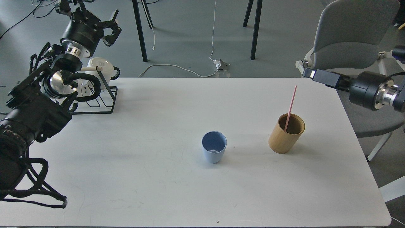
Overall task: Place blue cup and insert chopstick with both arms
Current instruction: 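Reach the right gripper to the red stick in the tan cup and grasp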
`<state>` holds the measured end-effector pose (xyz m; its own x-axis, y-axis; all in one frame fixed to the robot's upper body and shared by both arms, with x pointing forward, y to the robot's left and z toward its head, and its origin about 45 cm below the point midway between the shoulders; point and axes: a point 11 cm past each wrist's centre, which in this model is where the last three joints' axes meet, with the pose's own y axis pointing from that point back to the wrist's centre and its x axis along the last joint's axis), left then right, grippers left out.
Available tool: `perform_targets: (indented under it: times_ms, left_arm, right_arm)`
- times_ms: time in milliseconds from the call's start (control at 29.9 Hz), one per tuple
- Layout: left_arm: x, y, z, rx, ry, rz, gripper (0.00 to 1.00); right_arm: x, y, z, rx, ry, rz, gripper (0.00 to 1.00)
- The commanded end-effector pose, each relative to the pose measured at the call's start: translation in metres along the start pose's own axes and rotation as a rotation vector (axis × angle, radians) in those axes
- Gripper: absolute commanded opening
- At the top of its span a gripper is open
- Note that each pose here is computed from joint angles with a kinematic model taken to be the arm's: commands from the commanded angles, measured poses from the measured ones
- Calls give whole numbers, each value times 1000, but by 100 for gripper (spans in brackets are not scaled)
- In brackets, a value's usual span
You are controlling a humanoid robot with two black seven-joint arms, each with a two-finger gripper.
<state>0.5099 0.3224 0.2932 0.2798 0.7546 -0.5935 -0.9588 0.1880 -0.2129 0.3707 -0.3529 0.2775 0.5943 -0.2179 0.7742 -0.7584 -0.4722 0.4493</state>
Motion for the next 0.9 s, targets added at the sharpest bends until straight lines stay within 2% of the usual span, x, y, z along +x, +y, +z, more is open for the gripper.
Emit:
perform_targets:
  times_ms: [0, 134, 234, 334, 702, 802, 869]
  left_arm:
    - [10, 2, 5, -10, -13, 33, 99]
    - [10, 2, 4, -10, -12, 34, 99]
    - [9, 2, 3, -5, -12, 33, 99]
    - [9, 1, 4, -3, -13, 32, 99]
    - [11, 3, 2, 3, -14, 36, 99]
    - [10, 2, 3, 2, -14, 35, 99]
    - [10, 2, 4, 0, -16, 34, 99]
  right_arm:
    - [-25, -7, 14, -39, 55, -16, 97]
    - [-53, -32, 15, -34, 69, -64, 90]
    - [-62, -43, 14, -30, 88, -79, 76]
    - [-66, -51, 14, -32, 84, -81, 68]
    - [-77, -68, 15, -41, 124, -101, 54]
    - [-76, -68, 15, -40, 127, -100, 42]
    - [-74, -68, 15, -42, 132, -98, 30]
